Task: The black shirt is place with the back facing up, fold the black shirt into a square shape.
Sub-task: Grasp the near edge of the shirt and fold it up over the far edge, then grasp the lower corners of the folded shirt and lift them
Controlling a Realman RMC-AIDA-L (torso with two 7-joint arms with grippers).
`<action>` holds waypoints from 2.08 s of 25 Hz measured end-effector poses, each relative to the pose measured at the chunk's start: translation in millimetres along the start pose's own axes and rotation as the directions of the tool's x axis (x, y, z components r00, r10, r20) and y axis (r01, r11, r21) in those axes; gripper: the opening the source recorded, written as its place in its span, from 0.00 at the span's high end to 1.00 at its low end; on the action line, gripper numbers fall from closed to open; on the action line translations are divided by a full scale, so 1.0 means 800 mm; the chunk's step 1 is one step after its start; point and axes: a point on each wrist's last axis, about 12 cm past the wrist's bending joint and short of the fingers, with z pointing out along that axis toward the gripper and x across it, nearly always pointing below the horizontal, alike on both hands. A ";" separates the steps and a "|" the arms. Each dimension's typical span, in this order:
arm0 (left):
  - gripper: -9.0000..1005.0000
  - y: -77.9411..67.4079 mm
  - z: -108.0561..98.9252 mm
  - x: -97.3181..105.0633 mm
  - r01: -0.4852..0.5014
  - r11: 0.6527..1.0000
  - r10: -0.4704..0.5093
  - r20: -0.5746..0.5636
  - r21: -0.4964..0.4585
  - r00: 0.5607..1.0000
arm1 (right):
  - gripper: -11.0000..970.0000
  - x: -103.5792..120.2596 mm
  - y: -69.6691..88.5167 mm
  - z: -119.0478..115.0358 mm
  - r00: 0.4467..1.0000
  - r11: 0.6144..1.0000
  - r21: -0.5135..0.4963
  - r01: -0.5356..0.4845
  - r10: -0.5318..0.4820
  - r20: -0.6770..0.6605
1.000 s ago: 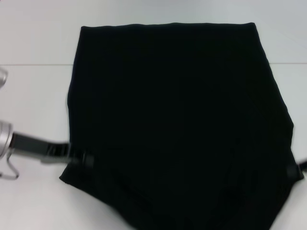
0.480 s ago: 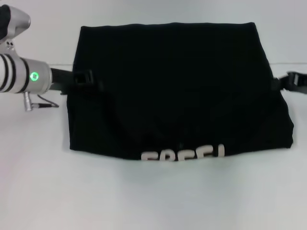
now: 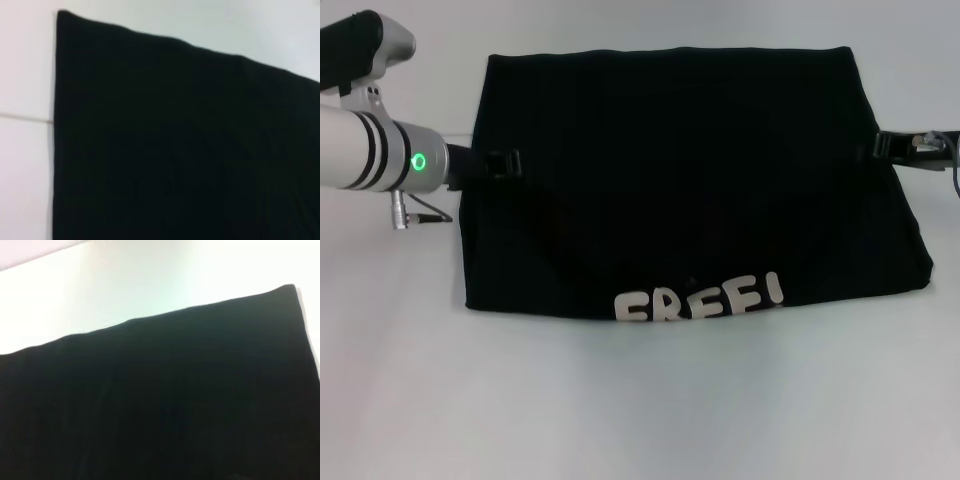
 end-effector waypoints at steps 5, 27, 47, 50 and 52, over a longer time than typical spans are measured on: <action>0.88 -0.003 0.001 -0.018 0.002 0.999 0.002 0.091 -0.038 0.996 | 0.93 -0.013 -0.008 -0.002 0.996 0.997 0.045 -0.059 0.056 0.071; 0.85 -0.045 0.032 -0.028 -0.120 0.987 0.136 0.157 -0.105 0.978 | 0.93 -0.021 0.004 0.016 0.990 0.992 0.122 -0.038 0.020 0.142; 0.51 0.023 -0.070 -0.019 0.069 0.984 -0.043 -0.156 0.163 0.987 | 0.61 -0.045 -0.013 -0.052 0.984 0.991 -0.041 -0.125 0.119 -0.130; 0.37 0.039 -0.077 -0.007 0.069 0.985 -0.046 -0.151 0.155 0.987 | 0.51 -0.048 -0.018 -0.063 0.978 0.988 -0.047 -0.147 0.139 -0.153; 0.37 0.052 -0.078 0.011 0.027 0.989 -0.006 -0.148 0.145 0.989 | 0.45 -0.050 -0.019 -0.066 0.977 0.987 -0.052 -0.155 0.145 -0.154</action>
